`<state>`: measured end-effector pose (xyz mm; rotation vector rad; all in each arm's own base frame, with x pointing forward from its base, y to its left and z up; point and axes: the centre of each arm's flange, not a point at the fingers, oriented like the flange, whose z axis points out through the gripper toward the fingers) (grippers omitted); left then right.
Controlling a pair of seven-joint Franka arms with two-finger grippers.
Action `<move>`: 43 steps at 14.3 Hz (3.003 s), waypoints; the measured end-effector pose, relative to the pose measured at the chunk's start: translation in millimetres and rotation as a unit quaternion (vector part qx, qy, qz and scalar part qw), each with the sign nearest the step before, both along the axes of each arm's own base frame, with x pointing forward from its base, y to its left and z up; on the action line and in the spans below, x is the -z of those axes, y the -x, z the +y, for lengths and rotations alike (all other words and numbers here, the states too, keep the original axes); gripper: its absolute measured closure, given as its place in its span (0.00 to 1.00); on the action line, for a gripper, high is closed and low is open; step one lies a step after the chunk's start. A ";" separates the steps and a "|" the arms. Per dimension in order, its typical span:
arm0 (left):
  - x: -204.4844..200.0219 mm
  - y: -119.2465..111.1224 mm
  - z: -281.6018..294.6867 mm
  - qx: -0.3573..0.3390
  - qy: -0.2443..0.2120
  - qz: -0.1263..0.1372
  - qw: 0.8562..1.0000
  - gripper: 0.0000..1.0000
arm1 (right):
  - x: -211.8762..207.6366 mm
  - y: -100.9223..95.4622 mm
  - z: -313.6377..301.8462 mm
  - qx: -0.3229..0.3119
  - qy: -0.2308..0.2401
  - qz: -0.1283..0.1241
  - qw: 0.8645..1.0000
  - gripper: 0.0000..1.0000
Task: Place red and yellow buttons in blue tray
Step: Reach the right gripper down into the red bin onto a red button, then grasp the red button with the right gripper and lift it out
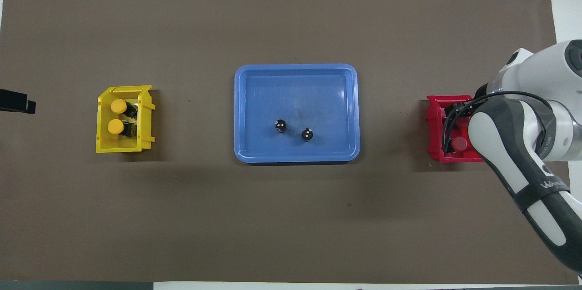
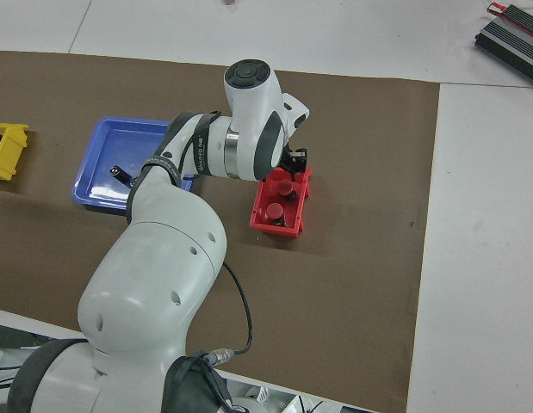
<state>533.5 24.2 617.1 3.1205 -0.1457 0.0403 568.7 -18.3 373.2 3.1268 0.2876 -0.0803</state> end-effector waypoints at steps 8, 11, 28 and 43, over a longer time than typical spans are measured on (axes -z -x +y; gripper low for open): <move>0.0 0.0 0.0 0.000 0.000 0.000 1.000 0.00 | 19.9 6.9 -13.7 -0.018 -0.001 -0.009 1.000 0.31; 0.0 0.0 0.0 0.000 0.000 0.000 1.000 0.00 | 23.7 9.1 -14.1 -0.020 -0.001 -0.007 1.000 0.31; 0.0 0.0 0.0 0.000 0.000 0.000 1.000 0.00 | -6.7 -2.3 -6.5 -0.027 -0.002 0.013 1.000 0.58; 0.0 0.0 -0.5 0.000 0.000 0.000 1.000 0.00 | -80.3 -69.4 308.2 0.111 -0.021 0.011 0.994 0.58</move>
